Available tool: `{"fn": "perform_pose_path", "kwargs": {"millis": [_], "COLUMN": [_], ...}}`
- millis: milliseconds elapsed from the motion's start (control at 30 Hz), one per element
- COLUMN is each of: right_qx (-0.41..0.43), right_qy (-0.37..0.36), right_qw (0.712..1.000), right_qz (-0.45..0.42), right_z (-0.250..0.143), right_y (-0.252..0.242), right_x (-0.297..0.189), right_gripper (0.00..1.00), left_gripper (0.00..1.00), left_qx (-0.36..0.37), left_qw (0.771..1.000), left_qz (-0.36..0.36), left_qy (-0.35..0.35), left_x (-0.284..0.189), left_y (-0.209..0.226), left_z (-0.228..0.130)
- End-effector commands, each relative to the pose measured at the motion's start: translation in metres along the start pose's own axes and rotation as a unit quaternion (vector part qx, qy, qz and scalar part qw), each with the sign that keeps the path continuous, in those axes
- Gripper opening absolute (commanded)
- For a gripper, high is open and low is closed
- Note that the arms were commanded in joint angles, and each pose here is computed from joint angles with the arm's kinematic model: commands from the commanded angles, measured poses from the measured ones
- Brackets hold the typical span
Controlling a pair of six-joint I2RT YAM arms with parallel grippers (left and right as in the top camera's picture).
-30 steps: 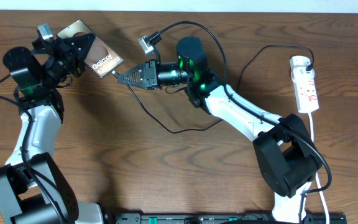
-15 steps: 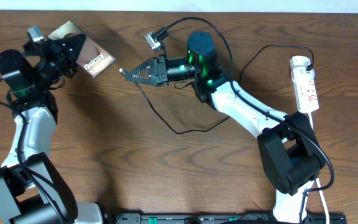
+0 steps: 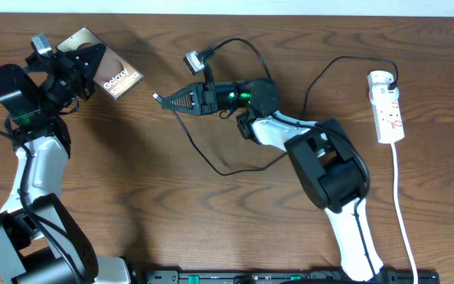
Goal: Plug charger to phone and switch on socket
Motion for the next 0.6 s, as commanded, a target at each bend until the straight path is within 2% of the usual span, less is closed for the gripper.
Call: {"fn": "perform_pose_path", "kwargs": {"millis": [0, 567], "right_qx": [0.086, 0.065], "right_qy": [-0.013, -0.004], "right_qw": [0.996, 0.997], "right_qz": [0.012, 0.031], "right_z": [0.004, 0.004], "right_y": [-0.005, 0.008], "right_x": [-0.005, 0.015], "right_gripper": [0.01, 0.01], "left_gripper": [0.07, 0.08], "left_qx": [0.008, 0.009], "left_qw": [1.000, 1.000], "left_qz": [-0.010, -0.014], "left_qy": [0.007, 0.017], "left_x": [-0.002, 0.002], "left_y": [-0.005, -0.006], "left_z": [-0.001, -0.005]}}
Point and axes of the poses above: each gripper's point midway between its finger pads, its own x axis out along the fingers, its own y axis along the line the jaws close on, z = x × y, the point moved 10 cm from there along -x, back along the fingers, and after that the axes turned 13 degrees about x, right-handed, at the moved point
